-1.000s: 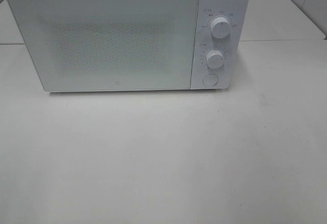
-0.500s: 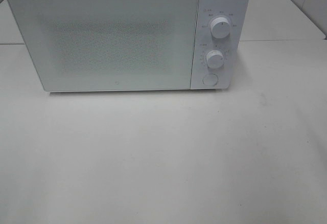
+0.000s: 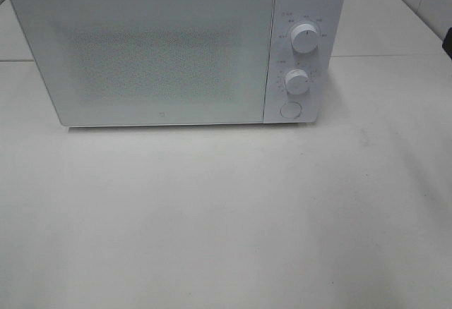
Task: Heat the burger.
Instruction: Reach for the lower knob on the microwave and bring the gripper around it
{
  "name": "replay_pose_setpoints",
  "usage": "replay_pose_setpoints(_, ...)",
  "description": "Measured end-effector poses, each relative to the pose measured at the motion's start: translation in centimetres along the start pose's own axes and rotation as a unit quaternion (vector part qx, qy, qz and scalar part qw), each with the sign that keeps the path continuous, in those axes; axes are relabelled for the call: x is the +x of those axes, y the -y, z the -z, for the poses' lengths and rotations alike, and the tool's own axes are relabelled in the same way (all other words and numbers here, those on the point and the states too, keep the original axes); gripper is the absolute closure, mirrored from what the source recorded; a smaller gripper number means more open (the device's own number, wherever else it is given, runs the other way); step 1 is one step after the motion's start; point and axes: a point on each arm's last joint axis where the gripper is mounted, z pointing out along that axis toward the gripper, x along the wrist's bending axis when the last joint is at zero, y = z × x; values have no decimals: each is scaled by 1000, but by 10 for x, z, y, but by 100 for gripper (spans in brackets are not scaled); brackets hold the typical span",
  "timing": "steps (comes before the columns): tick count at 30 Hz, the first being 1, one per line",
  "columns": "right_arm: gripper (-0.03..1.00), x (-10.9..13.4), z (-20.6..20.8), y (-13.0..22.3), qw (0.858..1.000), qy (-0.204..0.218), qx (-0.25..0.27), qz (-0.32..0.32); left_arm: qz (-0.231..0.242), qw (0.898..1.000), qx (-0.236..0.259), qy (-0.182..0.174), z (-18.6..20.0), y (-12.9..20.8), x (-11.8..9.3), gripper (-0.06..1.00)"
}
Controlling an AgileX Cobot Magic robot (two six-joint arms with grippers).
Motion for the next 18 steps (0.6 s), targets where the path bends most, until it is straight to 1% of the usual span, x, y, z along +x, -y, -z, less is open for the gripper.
replay_pose_setpoints(4,21,0,-10,5,1000,0,4,-3,0,1000,0,0,0,0,0,-4)
replay_pose_setpoints(8,21,-1,-27,19,1000,2,28,-9,0,1000,0,0,0,0,0,-4)
replay_pose_setpoints(10,21,-1,-33,24,999,2,32,-8,0,1000,0,0,0,0,0,-4)
replay_pose_setpoints(12,21,-2,-34,27,999,2,31,-8,0,1000,0,0,0,0,0,-4)
replay_pose_setpoints(14,21,-1,-37,41,1000,2,25,-14,0,1000,0,0,0,0,0,-4)
replay_pose_setpoints(15,21,-1,-37,41,1000,2,25,-14,0,1000,0,0,0,0,0,-4)
replay_pose_setpoints(16,21,2,-37,51,1000,2,18,-10,0,1000,0,0,0,0,0,-4)
replay_pose_setpoints(18,21,5,-37,55,1000,3,16,-8,0,1000,0,0,0,0,0,-4)
